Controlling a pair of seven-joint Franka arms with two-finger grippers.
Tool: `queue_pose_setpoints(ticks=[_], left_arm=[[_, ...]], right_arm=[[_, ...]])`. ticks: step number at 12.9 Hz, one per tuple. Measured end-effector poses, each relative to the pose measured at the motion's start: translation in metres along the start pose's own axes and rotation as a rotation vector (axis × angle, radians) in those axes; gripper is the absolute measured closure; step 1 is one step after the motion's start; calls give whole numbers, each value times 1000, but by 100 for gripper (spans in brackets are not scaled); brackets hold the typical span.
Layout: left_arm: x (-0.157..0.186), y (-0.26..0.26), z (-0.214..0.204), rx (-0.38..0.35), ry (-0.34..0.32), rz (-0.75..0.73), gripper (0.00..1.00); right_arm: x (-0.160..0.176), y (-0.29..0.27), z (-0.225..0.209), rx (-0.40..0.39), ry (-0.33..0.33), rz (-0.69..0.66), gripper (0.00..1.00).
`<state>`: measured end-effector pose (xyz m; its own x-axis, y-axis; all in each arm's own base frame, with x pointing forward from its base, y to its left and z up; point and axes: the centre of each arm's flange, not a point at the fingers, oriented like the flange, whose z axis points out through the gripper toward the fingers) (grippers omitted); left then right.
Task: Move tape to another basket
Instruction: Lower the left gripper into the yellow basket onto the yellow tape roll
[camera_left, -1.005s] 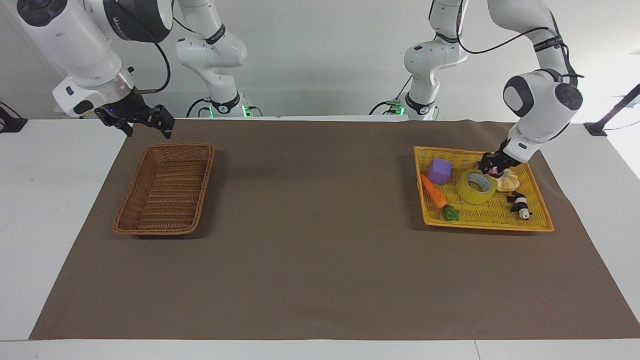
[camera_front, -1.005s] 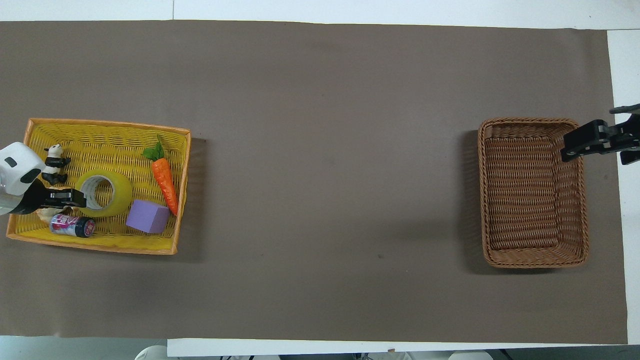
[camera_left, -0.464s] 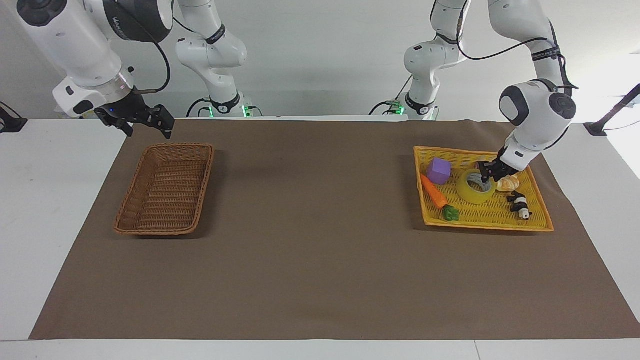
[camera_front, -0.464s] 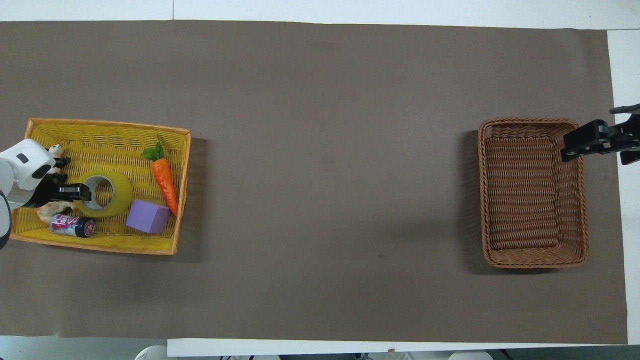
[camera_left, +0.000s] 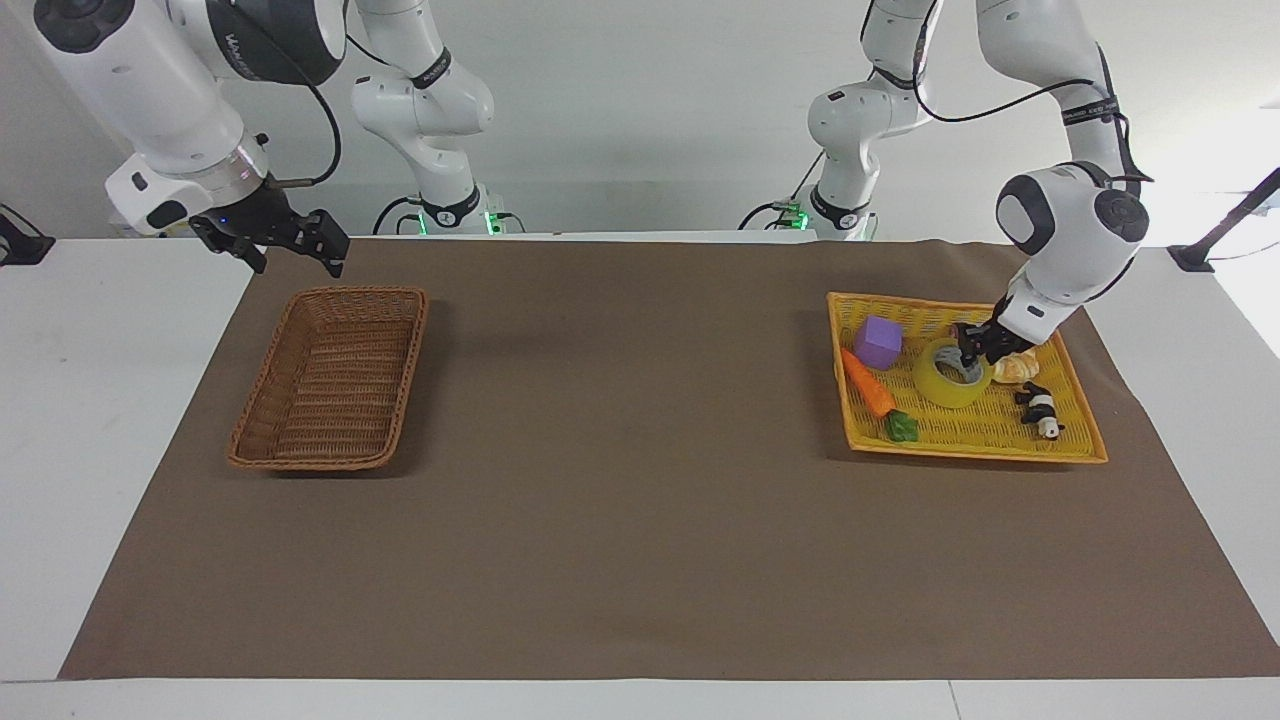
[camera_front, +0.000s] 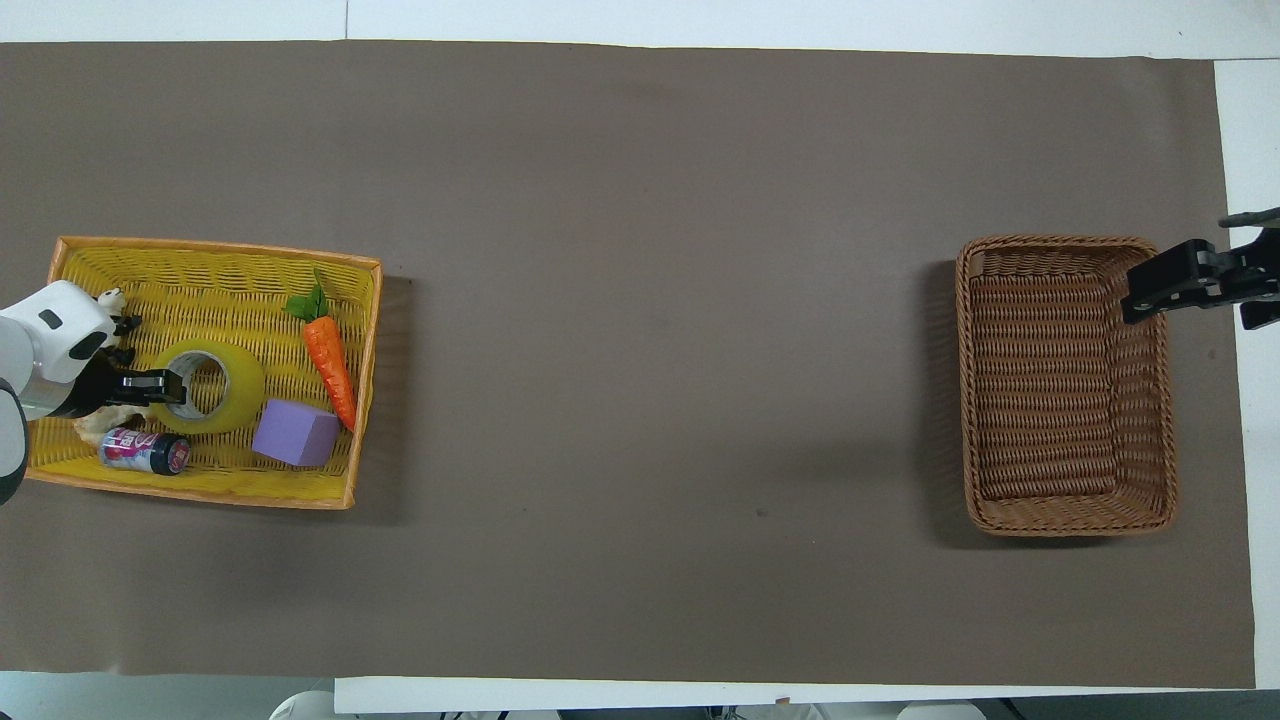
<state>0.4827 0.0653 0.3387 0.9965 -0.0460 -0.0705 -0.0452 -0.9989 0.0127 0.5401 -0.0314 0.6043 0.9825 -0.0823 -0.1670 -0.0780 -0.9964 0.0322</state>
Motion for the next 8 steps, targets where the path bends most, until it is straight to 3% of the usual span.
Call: queue_pose_setpoints(ticks=[8], left_arm=[[-5, 5, 21, 0, 0, 7, 56]], right_arm=[[0, 0, 0, 0, 0, 0, 0]])
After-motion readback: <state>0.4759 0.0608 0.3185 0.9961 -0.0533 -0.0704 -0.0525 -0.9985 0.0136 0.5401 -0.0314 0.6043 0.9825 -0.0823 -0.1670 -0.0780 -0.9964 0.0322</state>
